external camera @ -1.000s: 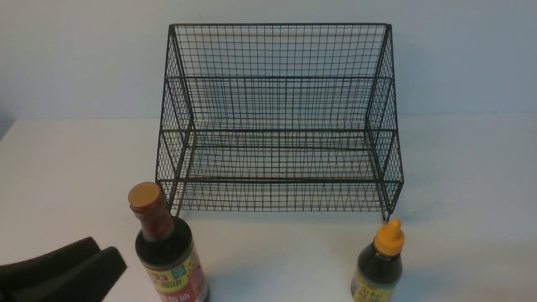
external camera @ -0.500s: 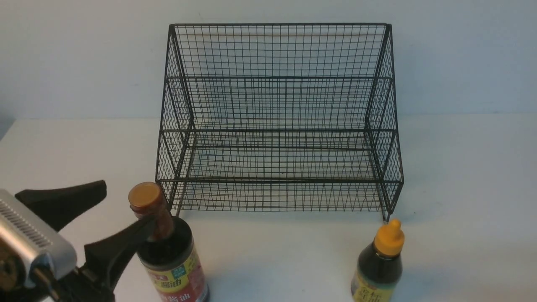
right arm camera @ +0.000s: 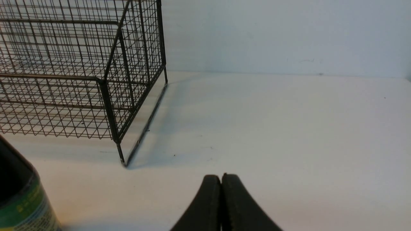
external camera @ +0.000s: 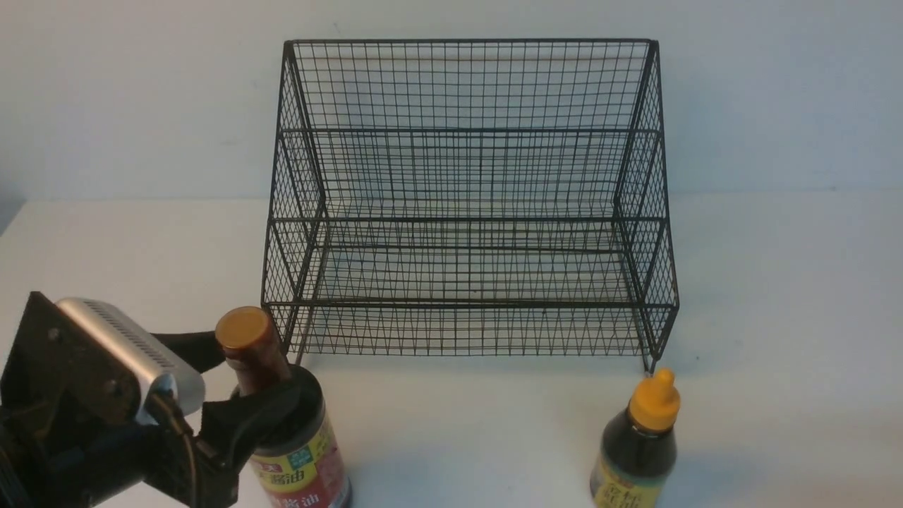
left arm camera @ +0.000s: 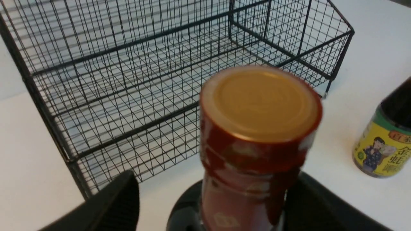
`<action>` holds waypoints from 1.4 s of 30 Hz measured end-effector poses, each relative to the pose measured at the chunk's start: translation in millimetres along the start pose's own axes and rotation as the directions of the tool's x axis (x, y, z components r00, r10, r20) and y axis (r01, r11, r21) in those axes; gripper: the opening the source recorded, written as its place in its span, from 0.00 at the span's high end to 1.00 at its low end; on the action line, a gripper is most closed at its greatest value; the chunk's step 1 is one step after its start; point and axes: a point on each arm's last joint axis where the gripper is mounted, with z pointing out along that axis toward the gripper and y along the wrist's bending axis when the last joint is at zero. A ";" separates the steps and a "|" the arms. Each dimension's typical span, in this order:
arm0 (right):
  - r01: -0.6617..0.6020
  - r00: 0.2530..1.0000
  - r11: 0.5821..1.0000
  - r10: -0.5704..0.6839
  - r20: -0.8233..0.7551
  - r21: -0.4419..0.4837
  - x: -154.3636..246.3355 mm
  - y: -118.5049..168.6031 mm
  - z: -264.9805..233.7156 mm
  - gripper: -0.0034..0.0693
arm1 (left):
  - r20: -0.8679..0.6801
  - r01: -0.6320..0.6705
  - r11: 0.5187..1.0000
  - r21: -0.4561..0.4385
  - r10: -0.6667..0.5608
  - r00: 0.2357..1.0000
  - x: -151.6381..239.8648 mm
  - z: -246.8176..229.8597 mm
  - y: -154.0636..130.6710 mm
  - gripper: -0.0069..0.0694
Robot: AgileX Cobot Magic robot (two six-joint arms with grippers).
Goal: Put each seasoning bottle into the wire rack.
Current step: Use the left arm to grab the condiment bottle closest to it, then use the left arm to put the condiment bottle back on the shelf
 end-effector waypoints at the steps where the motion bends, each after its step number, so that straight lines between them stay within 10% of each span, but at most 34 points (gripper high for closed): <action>1: 0.000 1.000 1.000 0.000 0.000 0.000 0.0 0.0 0.0 0.97 | -0.003 0.005 1.000 0.004 -0.005 1.000 0.5 0.9 0.2 0.18; 20: 0.000 1.000 1.000 0.000 0.000 0.000 0.0 0.0 0.0 0.97 | 0.028 -0.009 1.000 0.014 0.009 1.000 -15.8 5.1 4.4 0.20; 26: 0.000 1.000 1.000 0.000 0.000 0.000 0.0 0.0 0.0 0.97 | 0.030 -0.007 1.000 0.020 0.006 1.000 -16.1 5.1 3.8 0.51; 32: 0.000 1.000 1.000 0.000 0.000 0.000 0.0 0.0 0.0 0.97 | 0.035 -0.023 0.998 0.063 0.021 0.999 -24.5 6.1 2.0 0.57; 42: 0.000 1.000 1.000 0.000 0.000 0.000 0.0 0.0 0.0 0.97 | 0.268 0.005 0.994 0.112 -0.035 0.963 -146.5 -11.8 8.1 0.56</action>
